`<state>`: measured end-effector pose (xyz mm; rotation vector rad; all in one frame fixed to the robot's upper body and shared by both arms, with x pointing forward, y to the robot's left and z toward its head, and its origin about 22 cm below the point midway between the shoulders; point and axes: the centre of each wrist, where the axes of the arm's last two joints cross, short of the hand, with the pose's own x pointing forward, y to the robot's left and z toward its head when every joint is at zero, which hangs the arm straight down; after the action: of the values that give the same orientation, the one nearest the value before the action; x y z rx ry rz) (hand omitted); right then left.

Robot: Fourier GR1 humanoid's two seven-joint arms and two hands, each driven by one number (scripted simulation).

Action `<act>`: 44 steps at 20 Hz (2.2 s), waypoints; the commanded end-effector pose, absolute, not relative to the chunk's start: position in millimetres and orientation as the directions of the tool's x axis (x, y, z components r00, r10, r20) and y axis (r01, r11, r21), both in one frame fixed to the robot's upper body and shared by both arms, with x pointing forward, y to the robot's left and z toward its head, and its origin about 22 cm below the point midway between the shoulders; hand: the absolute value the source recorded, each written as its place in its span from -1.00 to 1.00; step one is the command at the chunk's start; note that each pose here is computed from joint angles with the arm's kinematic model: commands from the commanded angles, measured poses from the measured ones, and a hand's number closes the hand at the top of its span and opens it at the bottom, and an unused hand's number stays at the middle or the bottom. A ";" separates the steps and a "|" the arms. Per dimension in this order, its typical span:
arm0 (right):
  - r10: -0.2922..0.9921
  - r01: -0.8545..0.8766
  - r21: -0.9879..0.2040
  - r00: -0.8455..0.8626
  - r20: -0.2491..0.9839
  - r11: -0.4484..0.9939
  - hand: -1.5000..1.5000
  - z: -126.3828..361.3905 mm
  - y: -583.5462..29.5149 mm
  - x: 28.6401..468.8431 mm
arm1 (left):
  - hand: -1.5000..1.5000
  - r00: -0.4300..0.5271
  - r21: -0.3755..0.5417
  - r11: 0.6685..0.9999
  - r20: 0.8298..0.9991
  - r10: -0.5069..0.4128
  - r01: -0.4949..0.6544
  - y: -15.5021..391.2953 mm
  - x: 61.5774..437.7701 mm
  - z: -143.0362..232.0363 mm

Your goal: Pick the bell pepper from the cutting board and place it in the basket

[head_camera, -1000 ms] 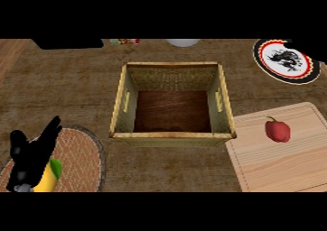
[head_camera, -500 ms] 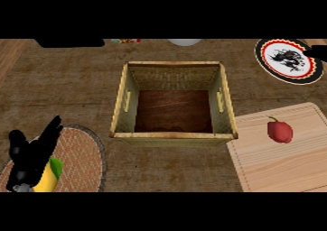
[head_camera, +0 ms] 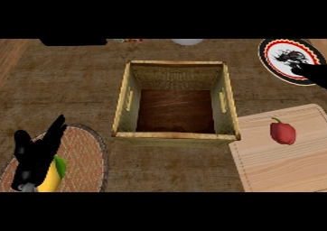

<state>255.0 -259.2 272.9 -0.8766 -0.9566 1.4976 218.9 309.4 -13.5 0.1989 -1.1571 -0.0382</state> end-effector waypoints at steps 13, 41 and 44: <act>0.997 -0.433 -0.898 -0.052 -0.062 -0.078 -1.00 183.1 -264.2 272.4 | 0.00 0.531 0.130 0.991 0.842 -0.093 -0.033 287.0 205.5 -48.6; 0.990 -0.462 -0.876 -0.065 -0.122 -0.138 -1.00 101.5 -313.1 288.8 | 0.00 0.522 0.155 0.987 0.846 -0.106 -0.051 285.3 202.3 -44.3; 0.987 -0.491 -0.857 -0.039 -0.158 -0.157 -1.00 68.0 -302.4 280.3 | 0.00 0.521 0.140 0.990 0.847 -0.104 -0.030 294.1 193.8 -44.2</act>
<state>284.8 -301.9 86.8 -0.9247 -0.8053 1.5071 217.7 302.3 -13.4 0.1919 -1.1508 -0.0587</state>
